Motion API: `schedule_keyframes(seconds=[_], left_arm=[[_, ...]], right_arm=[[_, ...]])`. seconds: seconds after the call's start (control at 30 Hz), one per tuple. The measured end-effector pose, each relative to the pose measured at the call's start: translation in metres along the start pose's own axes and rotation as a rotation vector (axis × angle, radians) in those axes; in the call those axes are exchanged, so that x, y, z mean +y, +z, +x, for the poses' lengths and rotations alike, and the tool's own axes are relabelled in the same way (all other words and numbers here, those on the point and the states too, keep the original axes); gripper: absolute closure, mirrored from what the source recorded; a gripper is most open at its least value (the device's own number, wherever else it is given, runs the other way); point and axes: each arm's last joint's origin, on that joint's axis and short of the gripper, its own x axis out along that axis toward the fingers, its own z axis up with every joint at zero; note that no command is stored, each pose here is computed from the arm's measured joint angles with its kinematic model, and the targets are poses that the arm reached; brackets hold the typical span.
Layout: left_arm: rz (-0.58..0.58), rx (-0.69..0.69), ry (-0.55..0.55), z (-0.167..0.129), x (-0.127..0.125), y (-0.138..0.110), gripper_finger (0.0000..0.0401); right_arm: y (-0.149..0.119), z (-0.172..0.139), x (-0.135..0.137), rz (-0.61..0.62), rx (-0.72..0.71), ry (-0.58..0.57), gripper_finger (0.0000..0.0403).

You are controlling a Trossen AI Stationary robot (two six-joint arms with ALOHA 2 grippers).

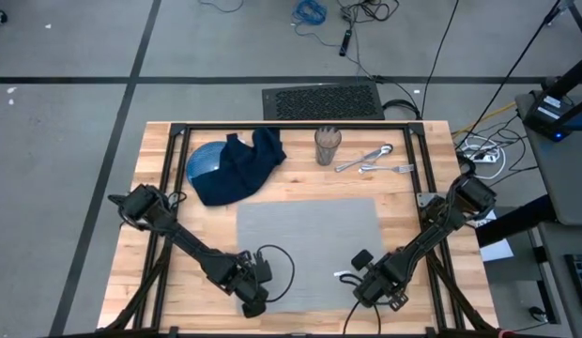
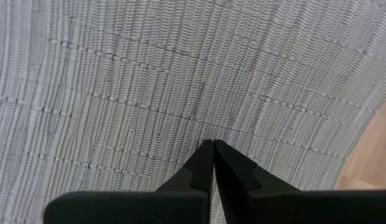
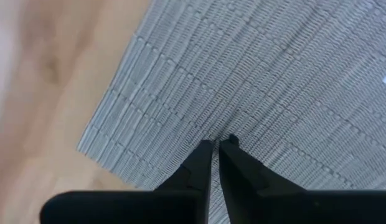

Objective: Set table place
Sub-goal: Prepare the gray placemat

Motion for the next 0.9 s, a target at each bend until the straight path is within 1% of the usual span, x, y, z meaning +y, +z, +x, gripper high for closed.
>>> schedule_keyframes(seconds=[0.2,0.33,0.9], left_arm=[[-0.010,0.028,0.011,-0.001,-0.001,-0.005,0.0401],[-0.005,0.037,0.036,-0.001,0.001,-0.007,0.0401],[0.010,0.039,0.062,0.001,0.007,-0.003,0.0401]], right_arm=[[0.001,-0.002,-0.001,0.050,-0.012,0.012,0.0387],[0.002,-0.002,0.003,0.058,-0.032,0.022,0.0387],[0.009,-0.003,0.011,0.056,-0.102,0.065,0.0387]])
